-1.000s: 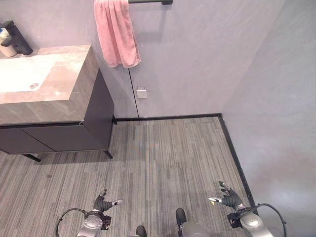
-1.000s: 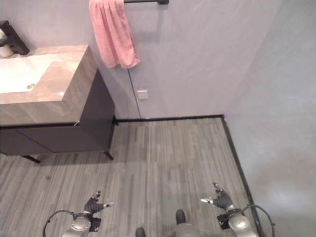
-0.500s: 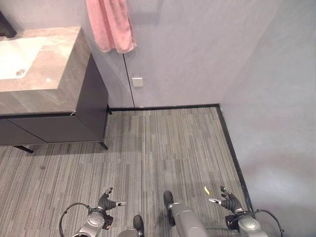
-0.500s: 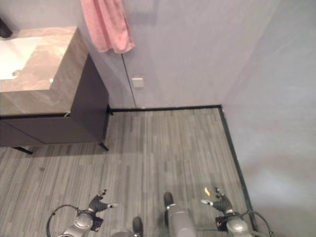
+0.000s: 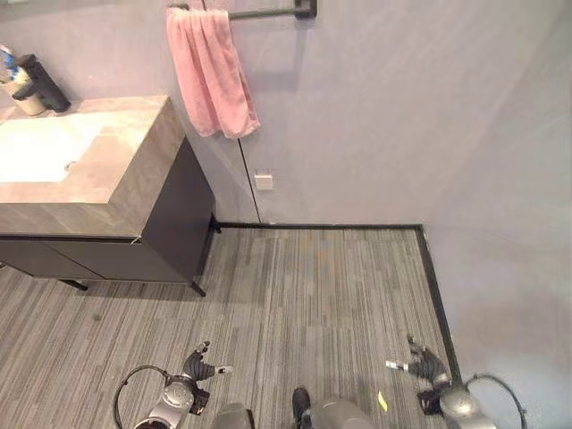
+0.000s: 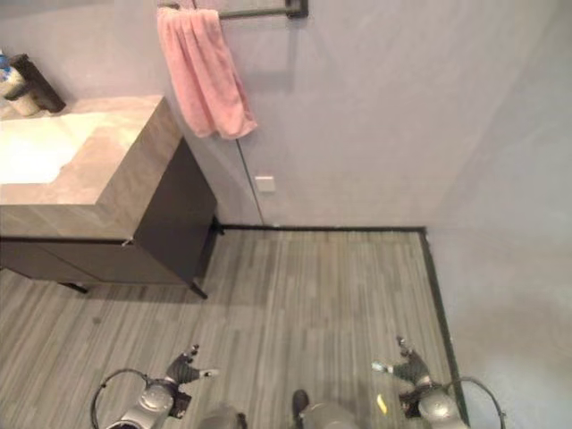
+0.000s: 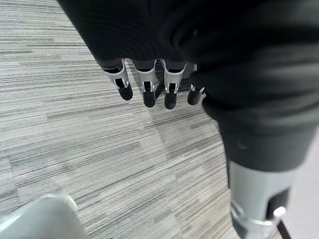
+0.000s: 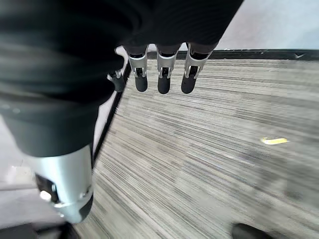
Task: Put brush and paste in cup on sink, flatten towel.
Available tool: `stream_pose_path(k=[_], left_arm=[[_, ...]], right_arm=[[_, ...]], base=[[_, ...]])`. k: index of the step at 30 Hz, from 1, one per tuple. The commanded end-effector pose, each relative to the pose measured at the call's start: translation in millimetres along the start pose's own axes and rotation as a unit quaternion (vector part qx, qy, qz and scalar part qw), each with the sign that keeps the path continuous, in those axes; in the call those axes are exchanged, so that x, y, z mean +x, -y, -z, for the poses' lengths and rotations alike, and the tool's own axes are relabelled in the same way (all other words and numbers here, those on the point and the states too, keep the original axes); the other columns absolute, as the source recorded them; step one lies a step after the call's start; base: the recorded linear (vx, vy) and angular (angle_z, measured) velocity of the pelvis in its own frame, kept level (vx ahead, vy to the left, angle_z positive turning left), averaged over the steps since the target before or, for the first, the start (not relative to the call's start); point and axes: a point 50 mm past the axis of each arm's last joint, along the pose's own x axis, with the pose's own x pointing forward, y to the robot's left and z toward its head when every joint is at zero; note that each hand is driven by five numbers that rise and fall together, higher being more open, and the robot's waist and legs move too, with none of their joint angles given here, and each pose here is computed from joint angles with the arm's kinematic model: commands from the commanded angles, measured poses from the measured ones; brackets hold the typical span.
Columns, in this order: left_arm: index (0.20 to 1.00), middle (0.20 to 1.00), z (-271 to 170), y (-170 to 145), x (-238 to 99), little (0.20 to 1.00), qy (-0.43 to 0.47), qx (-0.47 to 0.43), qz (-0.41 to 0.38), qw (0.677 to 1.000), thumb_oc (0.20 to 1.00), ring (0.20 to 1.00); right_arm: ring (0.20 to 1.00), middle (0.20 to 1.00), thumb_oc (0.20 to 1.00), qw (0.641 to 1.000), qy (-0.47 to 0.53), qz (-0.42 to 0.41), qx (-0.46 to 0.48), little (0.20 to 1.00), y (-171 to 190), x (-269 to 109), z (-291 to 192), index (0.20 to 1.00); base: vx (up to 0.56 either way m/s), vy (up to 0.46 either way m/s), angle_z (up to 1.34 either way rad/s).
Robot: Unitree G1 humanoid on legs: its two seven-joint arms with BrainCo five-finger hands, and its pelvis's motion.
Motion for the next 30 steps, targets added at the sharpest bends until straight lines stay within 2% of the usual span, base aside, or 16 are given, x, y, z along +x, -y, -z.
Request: stream_pose_path(k=[1,7,13,20,30], left_arm=[[1.0,1.0,-5,-17,1,1.0,0.016,0.014,-0.032,0.999,1.0,1.0],[1.0,1.0,3,-24,-1,1.0,0.006,0.031,-0.036,0.999,1.0,1.0],[1.0,1.0,1,-35,-2,1.0,0.013,0.007,-0.063,0.998,1.0,1.0],[1.0,1.0,-1,-42,-3,1.0,0.023,0.004,-0.075,0.997,1.0,1.0],[1.0,1.0,-6,-39,-2,1.0,0.036,0.039,-0.052,0.997,1.0,1.0]], right_arm=[[1.0,1.0,1.0,0.999,0.022,0.032,-0.026,1.0,17,-4,-3,1.0],[1.0,1.0,1.0,0.998,0.033,0.023,-0.051,1.0,15,-1,-11,1.0],[1.0,1.0,1.0,0.998,0.039,0.026,-0.028,1.0,9,2,-17,1.0],[1.0,1.0,1.0,0.996,0.063,0.008,-0.065,1.0,2,8,-33,1.0],[1.0,1.0,1.0,0.994,0.074,0.011,-0.074,1.0,5,9,-39,1.0]], base=[[0.25,0.179,-0.25],[0.28,0.218,-0.43],[0.17,0.237,-0.49],[0.08,0.167,-0.37],[0.07,0.146,-0.06]])
